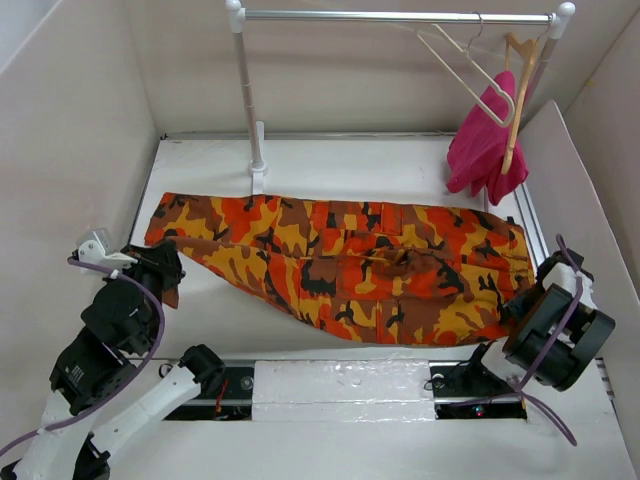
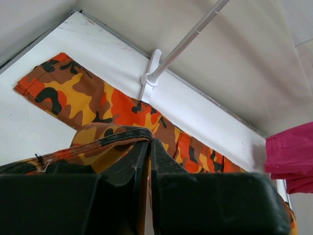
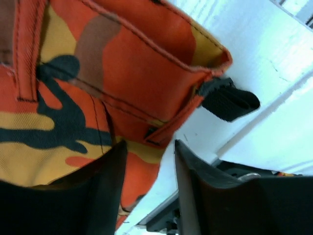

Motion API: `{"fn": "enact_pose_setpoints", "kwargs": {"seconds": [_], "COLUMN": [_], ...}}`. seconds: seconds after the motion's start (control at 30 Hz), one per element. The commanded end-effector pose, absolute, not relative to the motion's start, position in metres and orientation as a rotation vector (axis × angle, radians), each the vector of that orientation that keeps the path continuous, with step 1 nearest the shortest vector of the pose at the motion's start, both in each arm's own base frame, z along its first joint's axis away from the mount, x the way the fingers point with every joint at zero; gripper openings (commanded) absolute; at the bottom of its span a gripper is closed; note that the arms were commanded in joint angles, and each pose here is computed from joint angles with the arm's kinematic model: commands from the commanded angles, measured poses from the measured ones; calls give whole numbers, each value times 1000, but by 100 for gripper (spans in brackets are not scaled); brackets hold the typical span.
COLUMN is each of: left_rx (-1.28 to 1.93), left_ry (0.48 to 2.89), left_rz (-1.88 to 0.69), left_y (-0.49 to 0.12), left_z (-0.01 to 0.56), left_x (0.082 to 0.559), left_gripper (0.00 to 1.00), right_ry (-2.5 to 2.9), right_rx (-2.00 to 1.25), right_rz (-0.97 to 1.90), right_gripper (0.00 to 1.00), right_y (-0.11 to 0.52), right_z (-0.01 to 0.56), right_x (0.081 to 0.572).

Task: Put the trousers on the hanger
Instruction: Fold the trousers at the center of the board.

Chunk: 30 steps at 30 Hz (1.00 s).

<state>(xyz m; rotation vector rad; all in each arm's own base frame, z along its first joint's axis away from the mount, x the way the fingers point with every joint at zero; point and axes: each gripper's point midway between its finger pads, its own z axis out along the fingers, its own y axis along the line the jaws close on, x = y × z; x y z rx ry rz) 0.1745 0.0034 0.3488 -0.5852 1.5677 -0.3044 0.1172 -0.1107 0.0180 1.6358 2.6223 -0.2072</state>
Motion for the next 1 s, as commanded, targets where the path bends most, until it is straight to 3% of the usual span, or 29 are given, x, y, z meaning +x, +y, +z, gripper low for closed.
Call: {"fn": "enact_pose_setpoints", "kwargs": {"seconds": [0.0,0.07,0.1,0.17,0.57,0.83,0.97], "left_rx": [-594,-604,-602,-610,-716,-622,-623], "left_ry": [1552,1542,1545,1516,1408,1483,1597], "left_rz": [-288,-233,-229,-146,63,286,281], "left_y": [1,3,2,11,32,11,9], "left_z": [351,344,343,344,353,322,297], "left_x": [182,189,190,195,206,241,283], "left_gripper": [0,0,0,0,0,0,0], "right_ry": [2509,2522,2521,2528,2425,2357,2402], "right_rx": [1660,1627,1626,1609,1073,784,722], "right_rz": [-251,-287,-287,-283,-325,-266,-258], "right_gripper": [45,14,14,0,0,0,0], "right_y": [-128,-135,-135,-136,-162,-173,-185], "right_z": [19,20,20,22,144,214,215], "right_x": [136,136,136,135,186,288,327]}}
